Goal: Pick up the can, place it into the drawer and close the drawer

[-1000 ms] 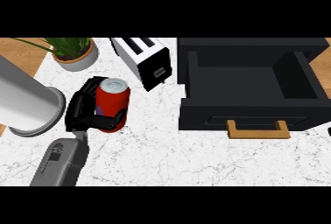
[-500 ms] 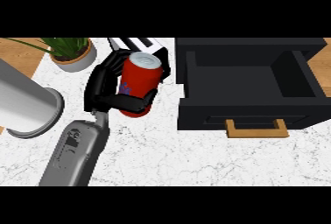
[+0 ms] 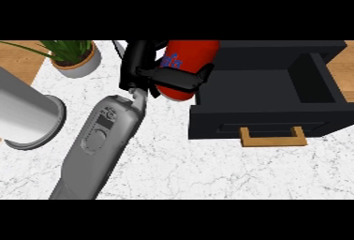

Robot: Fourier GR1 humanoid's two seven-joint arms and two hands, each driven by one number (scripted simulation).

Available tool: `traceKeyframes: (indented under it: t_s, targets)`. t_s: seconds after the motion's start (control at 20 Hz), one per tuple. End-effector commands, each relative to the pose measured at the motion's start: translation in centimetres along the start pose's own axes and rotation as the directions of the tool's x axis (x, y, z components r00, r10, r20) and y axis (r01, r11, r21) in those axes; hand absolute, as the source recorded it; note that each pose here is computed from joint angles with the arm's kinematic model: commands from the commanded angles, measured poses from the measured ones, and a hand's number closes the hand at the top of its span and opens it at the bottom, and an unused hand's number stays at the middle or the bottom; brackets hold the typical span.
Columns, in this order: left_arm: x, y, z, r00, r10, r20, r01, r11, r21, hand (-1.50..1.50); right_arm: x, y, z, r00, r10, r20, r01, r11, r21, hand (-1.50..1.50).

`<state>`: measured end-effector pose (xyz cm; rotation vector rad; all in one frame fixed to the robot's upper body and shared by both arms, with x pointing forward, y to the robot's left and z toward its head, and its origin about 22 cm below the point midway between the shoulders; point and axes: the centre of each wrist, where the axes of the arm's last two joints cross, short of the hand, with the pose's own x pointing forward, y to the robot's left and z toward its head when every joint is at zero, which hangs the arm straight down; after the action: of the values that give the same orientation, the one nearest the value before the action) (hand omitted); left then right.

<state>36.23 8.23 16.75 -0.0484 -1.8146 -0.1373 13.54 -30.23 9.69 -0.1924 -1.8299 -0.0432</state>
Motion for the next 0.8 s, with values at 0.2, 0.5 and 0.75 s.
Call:
traceKeyframes:
  t_s: [0.2, 0.5, 0.75]
  targets:
    - [4.8, -4.5, -3.7, 1.0, -0.029, 0.013, 0.029, 0.999, -0.018, 1.5, -0.2, -0.6, -2.2, 1.0, 0.009, 0.004, -0.009, 1.0, 0.017, -1.5]
    - [6.7, -7.0, -5.9, 0.999, -0.044, -0.007, 0.043, 0.999, -0.014, 1.5, -0.7, -1.4, -2.1, 1.0, 0.004, 0.01, -0.004, 1.0, -0.002, -1.5]
    - [6.9, -8.7, -6.4, 0.998, -0.059, -0.035, 0.059, 0.998, -0.009, 1.5, -0.7, -0.5, -0.6, 1.0, -0.002, 0.003, 0.001, 1.0, 0.023, -1.5]
